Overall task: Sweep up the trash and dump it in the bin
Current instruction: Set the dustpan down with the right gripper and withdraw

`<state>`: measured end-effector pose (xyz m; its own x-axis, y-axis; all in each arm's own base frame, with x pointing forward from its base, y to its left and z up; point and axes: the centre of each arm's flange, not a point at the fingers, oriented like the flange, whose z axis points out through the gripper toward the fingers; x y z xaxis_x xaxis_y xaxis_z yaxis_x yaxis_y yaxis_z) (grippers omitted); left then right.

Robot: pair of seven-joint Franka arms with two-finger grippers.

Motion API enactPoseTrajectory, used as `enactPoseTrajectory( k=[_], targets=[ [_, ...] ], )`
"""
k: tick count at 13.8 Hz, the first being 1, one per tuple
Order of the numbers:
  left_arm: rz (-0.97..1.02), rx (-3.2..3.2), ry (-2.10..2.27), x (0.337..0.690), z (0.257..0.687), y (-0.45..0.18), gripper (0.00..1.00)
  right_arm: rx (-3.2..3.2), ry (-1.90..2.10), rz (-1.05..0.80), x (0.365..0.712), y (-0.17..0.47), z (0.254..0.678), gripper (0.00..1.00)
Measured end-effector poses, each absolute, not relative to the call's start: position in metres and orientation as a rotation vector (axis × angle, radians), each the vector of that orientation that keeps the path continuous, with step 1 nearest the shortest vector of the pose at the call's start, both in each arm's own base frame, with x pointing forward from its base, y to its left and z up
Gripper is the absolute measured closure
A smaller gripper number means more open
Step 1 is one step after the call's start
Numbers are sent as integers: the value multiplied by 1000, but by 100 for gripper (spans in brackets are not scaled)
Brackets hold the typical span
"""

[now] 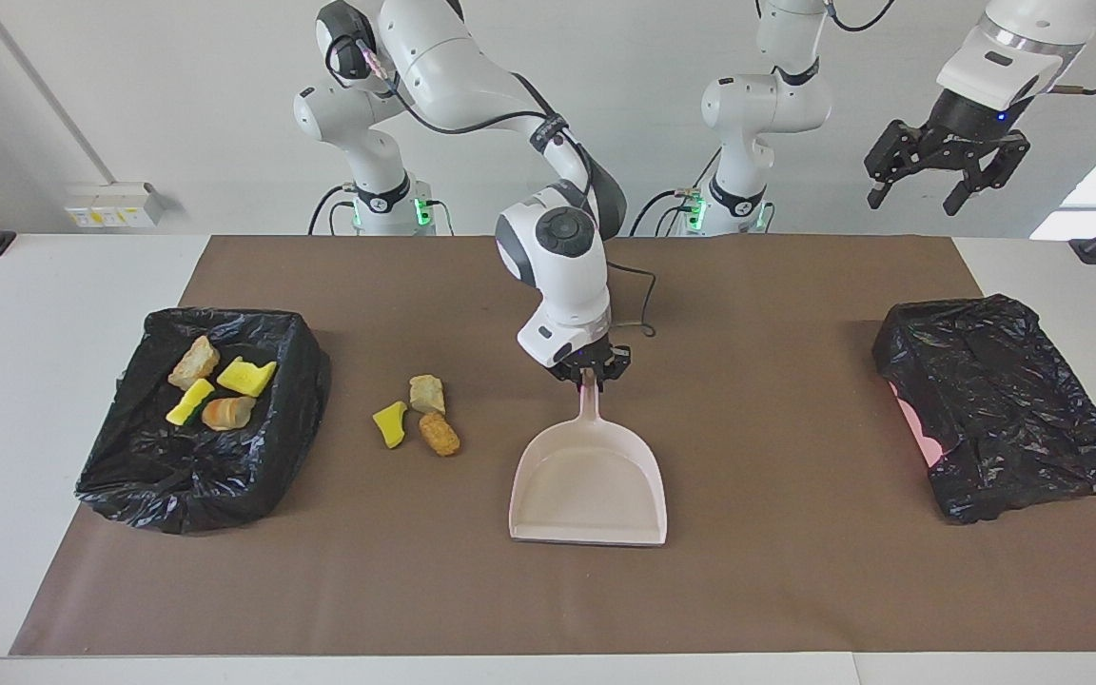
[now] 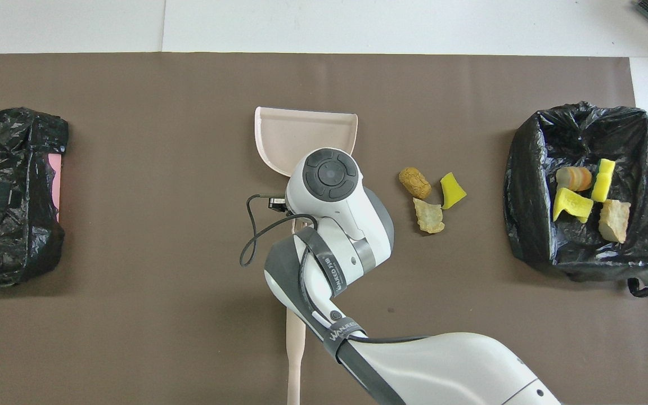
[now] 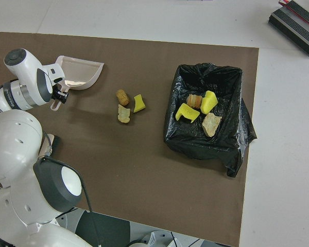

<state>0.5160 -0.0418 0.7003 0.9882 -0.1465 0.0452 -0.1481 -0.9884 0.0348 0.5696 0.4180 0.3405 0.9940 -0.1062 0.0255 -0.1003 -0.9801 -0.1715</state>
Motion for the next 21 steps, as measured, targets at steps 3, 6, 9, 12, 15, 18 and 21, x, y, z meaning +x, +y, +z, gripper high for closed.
enactPoseTrajectory(
  k=[3, 6, 9, 12, 15, 18, 21],
  targets=[
    [66, 3094, -229, 516, 700, -42, 0, -2961, 153, -55, 569, 420, 344, 53],
    [66, 3094, -229, 516, 700, -42, 0, -2974, 136, -4, 560, 417, 376, 17],
    [66, 3094, -229, 516, 700, -42, 0, -2983, 108, 60, 531, 404, 430, 0],
    [66, 3094, -229, 516, 700, -42, 0, -3022, 36, 191, 474, 394, 457, 0],
    [66, 3094, -229, 516, 700, -42, 0, -3055, -22, 311, 411, 398, 450, 0],
    [66, 3094, -229, 516, 700, -42, 0, -3057, -68, 435, 355, 392, 427, 0],
    [66, 3094, -230, 516, 700, -42, 0, -3045, -76, 480, 329, 386, 413, 0]
  ],
)
